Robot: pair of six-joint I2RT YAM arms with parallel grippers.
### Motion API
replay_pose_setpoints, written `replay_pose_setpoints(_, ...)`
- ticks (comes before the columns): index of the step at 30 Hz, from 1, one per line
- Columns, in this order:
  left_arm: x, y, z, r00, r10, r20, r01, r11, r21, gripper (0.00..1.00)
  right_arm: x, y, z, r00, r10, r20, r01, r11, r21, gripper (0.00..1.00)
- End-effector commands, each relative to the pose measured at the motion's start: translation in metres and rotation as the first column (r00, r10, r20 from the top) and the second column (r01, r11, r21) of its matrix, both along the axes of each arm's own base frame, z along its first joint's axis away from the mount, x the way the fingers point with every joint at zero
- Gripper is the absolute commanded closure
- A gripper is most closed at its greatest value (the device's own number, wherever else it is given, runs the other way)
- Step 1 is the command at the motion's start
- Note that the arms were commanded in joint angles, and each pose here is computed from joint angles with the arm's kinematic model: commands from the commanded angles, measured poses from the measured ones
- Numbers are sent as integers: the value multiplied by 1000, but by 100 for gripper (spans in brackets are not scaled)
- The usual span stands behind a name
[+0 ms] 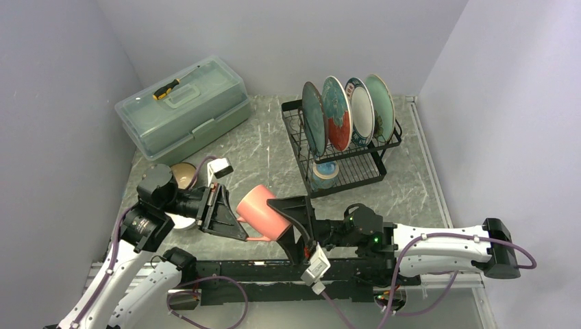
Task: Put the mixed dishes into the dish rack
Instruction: Pick up the cup at the center of the board.
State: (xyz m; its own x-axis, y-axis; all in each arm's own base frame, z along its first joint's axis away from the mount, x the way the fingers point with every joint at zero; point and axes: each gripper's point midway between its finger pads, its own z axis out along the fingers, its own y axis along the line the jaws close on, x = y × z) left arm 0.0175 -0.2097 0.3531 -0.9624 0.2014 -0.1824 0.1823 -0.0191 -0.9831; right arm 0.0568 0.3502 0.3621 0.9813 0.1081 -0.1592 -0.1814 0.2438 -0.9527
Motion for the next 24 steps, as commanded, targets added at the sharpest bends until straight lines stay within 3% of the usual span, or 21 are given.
replay_pose_setpoints(1, -11, 5, 13, 992, -28, 124, 34, 998, -51, 100, 0, -5, 20, 1000, -20, 21, 18, 997, 75, 11)
replay_pose_setpoints(8, -10, 5, 12, 992, -29, 123, 36, 998, -48, 100, -3, -6, 21, 1000, -7, 22, 6, 997, 73, 21)
replay_pose_setpoints(13, -10, 5, 11, 992, -29, 122, 35, 998, -44, 100, -6, -7, 23, 1000, 0, 18, -2, 996, 93, 5)
replay_pose_setpoints(24, -9, 4, 9, 993, -29, 117, 34, 999, -42, 100, -6, 1, 20, 1000, 5, 15, -7, 997, 72, 5)
